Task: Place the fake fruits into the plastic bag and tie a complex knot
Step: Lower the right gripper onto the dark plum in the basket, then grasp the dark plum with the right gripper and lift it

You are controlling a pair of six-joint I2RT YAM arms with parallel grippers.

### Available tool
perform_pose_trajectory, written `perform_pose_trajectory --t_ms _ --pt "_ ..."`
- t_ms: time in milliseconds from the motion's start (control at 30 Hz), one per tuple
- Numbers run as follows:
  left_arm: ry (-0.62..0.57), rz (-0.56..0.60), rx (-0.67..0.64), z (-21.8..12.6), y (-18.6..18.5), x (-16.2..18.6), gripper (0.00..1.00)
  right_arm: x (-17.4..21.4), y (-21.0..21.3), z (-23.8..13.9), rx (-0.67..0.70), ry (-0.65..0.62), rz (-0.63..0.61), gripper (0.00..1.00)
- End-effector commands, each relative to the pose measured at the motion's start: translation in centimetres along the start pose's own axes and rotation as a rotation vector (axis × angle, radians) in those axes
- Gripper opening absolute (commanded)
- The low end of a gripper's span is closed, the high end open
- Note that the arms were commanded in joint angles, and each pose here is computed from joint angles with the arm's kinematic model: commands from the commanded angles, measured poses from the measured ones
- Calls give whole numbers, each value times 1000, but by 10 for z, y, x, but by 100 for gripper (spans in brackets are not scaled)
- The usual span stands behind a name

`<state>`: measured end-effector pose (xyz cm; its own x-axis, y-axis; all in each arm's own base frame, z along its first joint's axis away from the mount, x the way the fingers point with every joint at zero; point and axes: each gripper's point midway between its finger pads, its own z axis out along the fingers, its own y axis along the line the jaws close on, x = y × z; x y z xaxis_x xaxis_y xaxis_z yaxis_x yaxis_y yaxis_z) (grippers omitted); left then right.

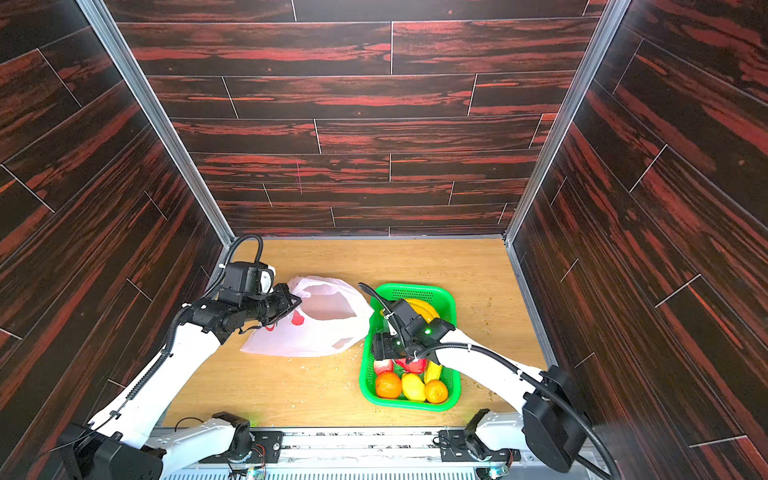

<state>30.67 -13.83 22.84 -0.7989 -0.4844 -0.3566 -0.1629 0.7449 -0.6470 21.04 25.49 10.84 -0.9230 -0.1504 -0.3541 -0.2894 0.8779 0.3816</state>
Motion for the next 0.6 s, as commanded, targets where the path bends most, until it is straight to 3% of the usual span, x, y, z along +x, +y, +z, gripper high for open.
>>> perform_pose_trajectory --t_ms 0,333,567 --pt "3 5 -1 -6 2 4 0 -3 -2 8 24 -2 7 79" --pt "7 6 8 -7 1 5 0 -7 -10 24 71 0 -10 77" --pt "7 10 10 -8 0 5 0 -11 -16 32 103 -25 -4 70"
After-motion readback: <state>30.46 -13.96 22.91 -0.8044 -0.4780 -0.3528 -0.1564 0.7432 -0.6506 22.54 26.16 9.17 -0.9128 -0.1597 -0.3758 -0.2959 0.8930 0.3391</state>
